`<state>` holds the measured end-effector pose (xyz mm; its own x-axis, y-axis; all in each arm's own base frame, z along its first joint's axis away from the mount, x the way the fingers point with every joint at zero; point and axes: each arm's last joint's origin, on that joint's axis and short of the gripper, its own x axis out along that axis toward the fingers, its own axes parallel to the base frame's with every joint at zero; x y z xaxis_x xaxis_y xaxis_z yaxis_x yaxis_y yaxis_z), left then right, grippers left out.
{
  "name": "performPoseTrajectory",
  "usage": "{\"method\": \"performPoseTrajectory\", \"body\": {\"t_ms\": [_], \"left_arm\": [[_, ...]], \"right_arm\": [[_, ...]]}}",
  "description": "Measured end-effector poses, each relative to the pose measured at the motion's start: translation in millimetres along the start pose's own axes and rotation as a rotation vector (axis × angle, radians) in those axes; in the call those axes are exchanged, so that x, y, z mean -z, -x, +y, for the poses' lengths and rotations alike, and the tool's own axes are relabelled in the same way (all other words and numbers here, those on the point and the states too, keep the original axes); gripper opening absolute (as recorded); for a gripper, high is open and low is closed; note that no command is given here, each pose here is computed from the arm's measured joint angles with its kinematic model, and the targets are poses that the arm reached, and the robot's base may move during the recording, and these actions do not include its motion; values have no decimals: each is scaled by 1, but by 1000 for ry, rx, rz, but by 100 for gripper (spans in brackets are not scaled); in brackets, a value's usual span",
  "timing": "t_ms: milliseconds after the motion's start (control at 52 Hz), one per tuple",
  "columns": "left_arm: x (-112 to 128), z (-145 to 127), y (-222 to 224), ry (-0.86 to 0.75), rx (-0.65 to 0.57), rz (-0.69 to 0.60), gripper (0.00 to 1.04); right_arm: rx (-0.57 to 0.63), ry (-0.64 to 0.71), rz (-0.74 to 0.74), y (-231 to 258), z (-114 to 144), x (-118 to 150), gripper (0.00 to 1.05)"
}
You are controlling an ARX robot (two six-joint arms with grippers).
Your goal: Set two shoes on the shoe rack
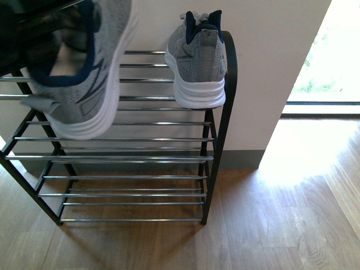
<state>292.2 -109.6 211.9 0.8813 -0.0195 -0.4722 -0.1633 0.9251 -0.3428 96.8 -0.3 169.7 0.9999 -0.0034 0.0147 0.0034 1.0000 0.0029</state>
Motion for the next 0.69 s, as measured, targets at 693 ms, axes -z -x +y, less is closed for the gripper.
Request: {"method": "performPoseTrajectory", "body": {"t_ms": [693], "left_arm": [[-31, -62, -121, 273, 79, 256, 1]], "right_arm": [[0, 0, 0, 0, 0, 0, 96]]}}
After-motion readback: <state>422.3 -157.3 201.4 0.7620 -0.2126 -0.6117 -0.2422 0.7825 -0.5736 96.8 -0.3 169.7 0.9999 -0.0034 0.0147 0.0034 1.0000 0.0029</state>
